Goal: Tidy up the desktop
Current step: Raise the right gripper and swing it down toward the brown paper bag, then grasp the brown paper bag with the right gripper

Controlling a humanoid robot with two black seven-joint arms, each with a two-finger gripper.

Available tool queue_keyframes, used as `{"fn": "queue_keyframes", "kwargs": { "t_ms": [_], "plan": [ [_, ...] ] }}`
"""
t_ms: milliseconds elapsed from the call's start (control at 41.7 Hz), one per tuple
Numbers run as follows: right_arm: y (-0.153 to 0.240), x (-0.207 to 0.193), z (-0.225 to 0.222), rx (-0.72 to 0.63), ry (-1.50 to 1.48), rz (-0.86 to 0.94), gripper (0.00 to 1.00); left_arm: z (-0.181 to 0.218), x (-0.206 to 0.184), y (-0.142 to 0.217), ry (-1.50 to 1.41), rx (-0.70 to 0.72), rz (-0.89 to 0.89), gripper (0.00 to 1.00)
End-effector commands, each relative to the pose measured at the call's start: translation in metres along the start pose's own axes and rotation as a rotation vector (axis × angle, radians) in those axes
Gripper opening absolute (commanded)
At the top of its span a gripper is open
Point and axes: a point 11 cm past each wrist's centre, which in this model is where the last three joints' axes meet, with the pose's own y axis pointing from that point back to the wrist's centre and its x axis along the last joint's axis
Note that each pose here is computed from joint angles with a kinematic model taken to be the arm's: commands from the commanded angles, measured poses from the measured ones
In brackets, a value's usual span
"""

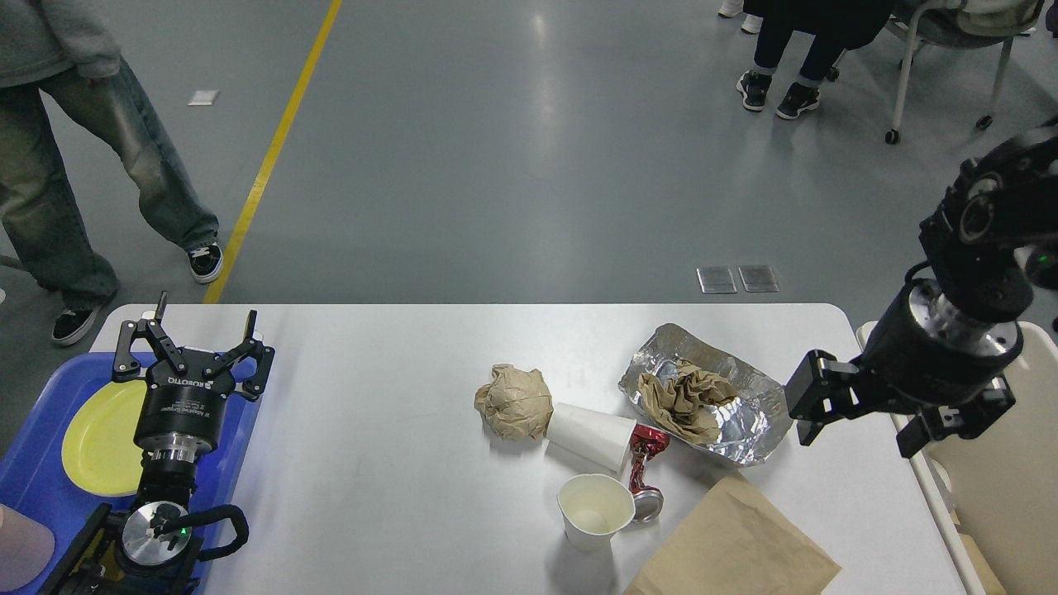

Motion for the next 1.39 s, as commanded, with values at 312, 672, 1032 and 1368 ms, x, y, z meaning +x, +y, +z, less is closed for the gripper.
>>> {"fn": "queue_keyframes", "kwargs": {
  "t_ms": [312,672,1032,1368],
  "plan": [
    [-0.100,-0.036,0.052,0.038,-0.226,-0.128,0.92,0.000,0.000,0.000,0.001,0.001,0.000,0.96],
    [-0.153,-0.060,0.058,0.100,-0.292,-0.115,0.92,0.000,0.000,0.000,-0.001,0.001,0.000,0.96],
    [-0.193,-0.075,0.032,0.196,-0.410,-0.154,0.93,0.000,0.000,0.000,0.001,0.001,0.000,0.96],
    [-0.235,-0.070,0.025,0.201,-0.494,-0.075,0.90,0.000,0.000,0.000,0.001,0.001,0.000,0.96]
  ]
}}
